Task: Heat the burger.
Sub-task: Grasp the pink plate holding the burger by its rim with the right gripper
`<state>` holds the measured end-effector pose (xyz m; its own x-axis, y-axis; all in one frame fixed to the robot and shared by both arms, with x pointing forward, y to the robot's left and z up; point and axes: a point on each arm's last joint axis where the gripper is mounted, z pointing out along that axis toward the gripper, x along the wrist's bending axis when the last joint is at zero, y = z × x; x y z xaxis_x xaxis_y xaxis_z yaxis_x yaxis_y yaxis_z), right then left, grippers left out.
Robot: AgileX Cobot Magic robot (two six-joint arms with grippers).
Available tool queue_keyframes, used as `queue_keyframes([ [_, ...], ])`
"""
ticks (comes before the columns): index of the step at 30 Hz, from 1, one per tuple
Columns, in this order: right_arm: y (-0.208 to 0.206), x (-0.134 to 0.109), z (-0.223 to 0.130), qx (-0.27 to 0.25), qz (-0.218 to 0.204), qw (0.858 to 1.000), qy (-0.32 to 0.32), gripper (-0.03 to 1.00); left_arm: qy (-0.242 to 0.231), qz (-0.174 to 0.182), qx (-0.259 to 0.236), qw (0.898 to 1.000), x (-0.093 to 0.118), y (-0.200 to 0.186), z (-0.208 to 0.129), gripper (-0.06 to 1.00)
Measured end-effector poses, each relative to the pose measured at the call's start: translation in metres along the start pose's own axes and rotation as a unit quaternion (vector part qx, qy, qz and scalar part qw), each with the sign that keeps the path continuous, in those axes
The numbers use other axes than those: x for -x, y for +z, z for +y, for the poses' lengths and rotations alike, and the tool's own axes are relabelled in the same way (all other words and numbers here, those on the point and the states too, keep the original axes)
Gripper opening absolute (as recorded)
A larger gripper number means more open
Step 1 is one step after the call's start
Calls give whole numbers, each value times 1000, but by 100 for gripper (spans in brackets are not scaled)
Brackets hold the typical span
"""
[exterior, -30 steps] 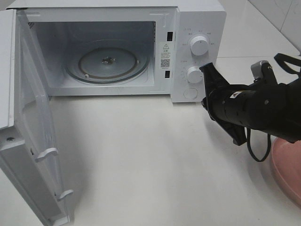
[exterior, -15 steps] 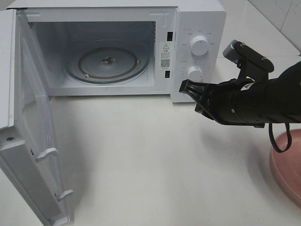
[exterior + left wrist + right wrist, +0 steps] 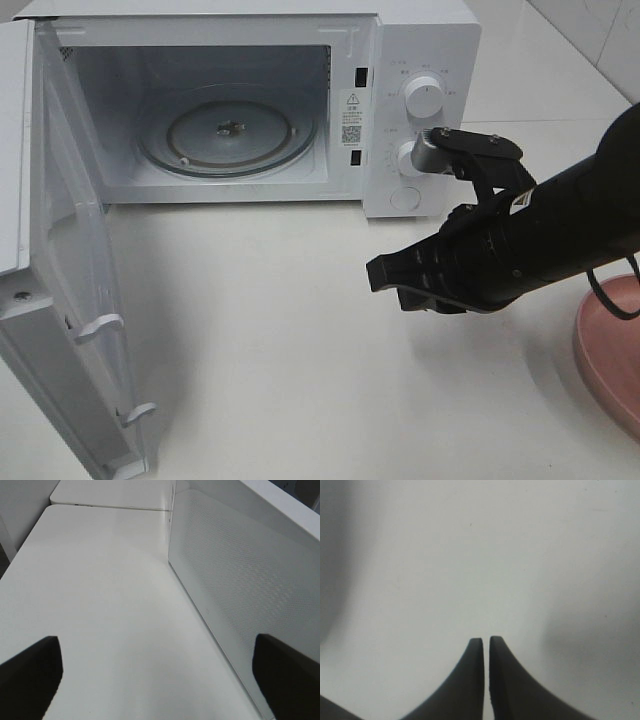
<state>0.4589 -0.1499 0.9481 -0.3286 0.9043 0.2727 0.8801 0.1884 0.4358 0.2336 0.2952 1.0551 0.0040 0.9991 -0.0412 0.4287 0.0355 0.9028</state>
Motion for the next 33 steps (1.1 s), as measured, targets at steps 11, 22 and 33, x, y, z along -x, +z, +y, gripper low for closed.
queue_keyframes([
  [11, -26, 4, 2, -113, -73, 989, -64, 4, 0, 0, 0, 1000, 0, 0, 0, 97],
  [22, -70, 46, 1, -125, -177, 976, -2, 16, 0, 0, 0, 1000, 0, 0, 0, 97],
  [33, -87, 77, 1, -120, -239, 962, 46, 91, 0, 0, 0, 1000, 0, 0, 0, 97],
])
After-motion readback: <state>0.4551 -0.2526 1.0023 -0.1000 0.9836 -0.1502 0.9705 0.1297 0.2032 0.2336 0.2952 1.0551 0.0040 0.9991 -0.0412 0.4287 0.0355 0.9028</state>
